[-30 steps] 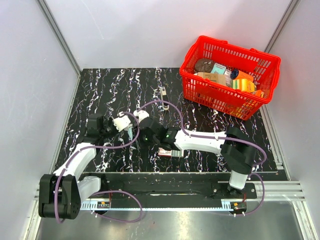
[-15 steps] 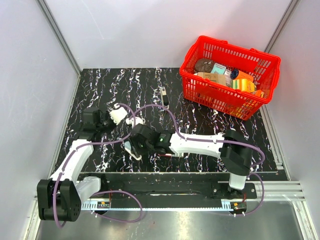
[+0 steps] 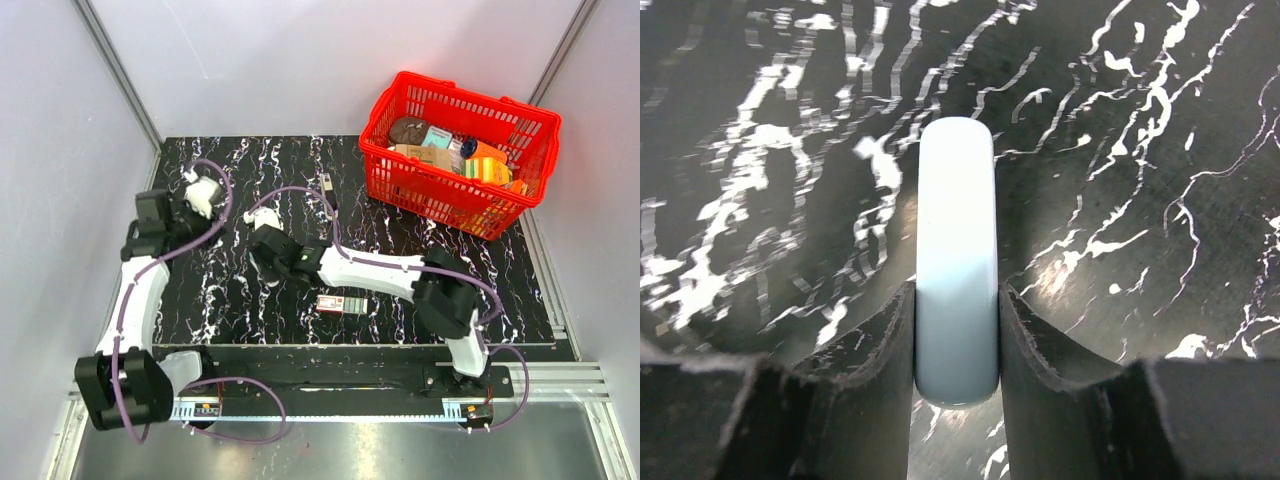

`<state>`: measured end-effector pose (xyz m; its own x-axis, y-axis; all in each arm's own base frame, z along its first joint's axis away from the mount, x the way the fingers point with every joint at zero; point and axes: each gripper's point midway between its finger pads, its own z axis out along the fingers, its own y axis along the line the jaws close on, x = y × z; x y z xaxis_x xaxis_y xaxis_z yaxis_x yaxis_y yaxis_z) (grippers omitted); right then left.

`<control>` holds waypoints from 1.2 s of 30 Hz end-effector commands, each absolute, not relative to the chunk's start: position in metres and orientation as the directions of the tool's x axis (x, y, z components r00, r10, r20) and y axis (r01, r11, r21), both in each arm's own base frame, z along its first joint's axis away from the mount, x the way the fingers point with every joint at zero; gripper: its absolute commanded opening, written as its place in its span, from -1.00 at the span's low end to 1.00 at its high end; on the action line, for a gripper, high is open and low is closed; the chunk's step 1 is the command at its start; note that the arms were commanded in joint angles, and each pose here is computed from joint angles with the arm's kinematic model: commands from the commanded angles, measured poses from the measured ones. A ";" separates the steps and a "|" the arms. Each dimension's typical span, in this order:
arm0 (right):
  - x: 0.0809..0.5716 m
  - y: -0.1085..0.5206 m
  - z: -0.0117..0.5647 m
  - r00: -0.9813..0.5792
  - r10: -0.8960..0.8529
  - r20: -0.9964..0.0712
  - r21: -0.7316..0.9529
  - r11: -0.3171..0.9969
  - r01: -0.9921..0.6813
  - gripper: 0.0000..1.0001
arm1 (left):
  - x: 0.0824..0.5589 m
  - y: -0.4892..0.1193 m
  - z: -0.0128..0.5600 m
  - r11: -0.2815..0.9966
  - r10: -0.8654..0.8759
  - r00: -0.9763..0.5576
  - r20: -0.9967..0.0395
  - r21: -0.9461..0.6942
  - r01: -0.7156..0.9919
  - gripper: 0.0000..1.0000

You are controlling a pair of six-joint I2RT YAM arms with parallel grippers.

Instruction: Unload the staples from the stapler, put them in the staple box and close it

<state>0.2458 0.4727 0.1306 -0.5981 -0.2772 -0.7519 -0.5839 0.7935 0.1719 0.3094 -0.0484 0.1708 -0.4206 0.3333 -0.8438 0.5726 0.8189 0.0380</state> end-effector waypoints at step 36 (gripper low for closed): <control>0.385 0.521 0.118 -0.581 -0.183 -0.793 0.104 0.899 -0.425 0.86 | 0.318 -0.009 0.247 0.880 -0.121 -0.516 -0.848 -0.332 0.338 0.98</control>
<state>0.3723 0.5392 0.0332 -0.6232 -0.2406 -0.7441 -0.4417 0.8935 0.0811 0.3153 -0.0040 0.2127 -0.5924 -0.1307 -0.7950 0.2791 0.8923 -0.3547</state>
